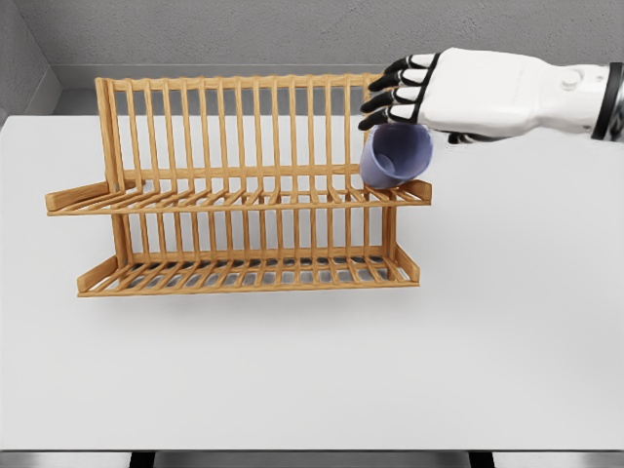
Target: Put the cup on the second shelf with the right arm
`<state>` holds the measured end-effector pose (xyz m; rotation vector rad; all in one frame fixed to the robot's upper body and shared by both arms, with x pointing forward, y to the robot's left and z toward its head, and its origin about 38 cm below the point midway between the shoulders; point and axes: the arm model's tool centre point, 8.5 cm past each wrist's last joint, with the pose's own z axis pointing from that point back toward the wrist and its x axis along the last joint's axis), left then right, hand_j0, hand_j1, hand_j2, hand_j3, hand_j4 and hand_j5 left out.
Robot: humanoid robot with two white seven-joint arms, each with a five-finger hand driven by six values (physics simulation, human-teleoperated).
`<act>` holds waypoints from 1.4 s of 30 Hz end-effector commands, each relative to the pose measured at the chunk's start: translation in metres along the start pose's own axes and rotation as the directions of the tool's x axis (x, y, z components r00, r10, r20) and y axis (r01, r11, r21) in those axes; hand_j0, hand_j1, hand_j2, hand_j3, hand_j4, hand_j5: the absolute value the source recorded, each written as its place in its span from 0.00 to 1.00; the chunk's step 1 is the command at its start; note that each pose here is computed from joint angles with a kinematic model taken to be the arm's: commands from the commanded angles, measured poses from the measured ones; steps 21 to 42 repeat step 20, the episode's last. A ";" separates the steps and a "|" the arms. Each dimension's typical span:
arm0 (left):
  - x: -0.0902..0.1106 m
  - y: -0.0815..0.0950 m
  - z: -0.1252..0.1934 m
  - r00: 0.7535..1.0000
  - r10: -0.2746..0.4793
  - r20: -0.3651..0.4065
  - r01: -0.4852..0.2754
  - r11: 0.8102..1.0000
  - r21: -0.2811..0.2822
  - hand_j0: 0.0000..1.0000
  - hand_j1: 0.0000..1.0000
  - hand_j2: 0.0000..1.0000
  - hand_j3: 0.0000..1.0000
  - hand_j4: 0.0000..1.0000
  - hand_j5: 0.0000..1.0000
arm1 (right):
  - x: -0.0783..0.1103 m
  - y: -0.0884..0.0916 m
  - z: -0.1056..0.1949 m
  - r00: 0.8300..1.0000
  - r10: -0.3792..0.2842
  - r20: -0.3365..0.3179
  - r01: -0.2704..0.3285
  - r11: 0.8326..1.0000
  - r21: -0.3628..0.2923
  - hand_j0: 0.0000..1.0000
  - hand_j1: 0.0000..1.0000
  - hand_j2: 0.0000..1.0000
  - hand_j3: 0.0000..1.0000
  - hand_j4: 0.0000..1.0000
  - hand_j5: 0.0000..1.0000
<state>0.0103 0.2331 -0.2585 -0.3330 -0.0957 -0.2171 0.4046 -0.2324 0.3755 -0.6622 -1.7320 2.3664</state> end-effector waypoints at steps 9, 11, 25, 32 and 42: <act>0.000 0.000 0.000 1.000 0.001 0.001 -0.001 1.000 0.000 1.00 1.00 1.00 1.00 1.00 1.00 | -0.076 0.026 0.080 0.942 -0.155 -0.299 0.146 0.988 -0.051 1.00 1.00 1.00 1.00 1.00 1.00; 0.000 0.000 0.000 1.000 0.001 0.001 -0.001 1.000 0.000 1.00 1.00 1.00 1.00 1.00 1.00 | -0.066 0.064 0.076 0.921 -0.254 -0.295 0.238 0.967 -0.087 1.00 1.00 1.00 1.00 1.00 1.00; -0.001 0.000 0.000 1.000 0.000 -0.001 0.000 1.000 -0.001 1.00 1.00 1.00 1.00 1.00 1.00 | -0.045 0.107 0.056 0.882 -0.396 -0.256 0.354 0.915 -0.193 1.00 1.00 1.00 1.00 1.00 1.00; -0.001 0.000 0.000 1.000 0.000 -0.001 0.000 1.000 -0.001 1.00 1.00 1.00 1.00 1.00 1.00 | -0.045 0.107 0.056 0.882 -0.396 -0.256 0.354 0.915 -0.193 1.00 1.00 1.00 1.00 1.00 1.00; -0.001 0.000 0.000 1.000 0.000 -0.001 0.000 1.000 -0.001 1.00 1.00 1.00 1.00 1.00 1.00 | -0.045 0.107 0.056 0.882 -0.396 -0.256 0.354 0.915 -0.193 1.00 1.00 1.00 1.00 1.00 1.00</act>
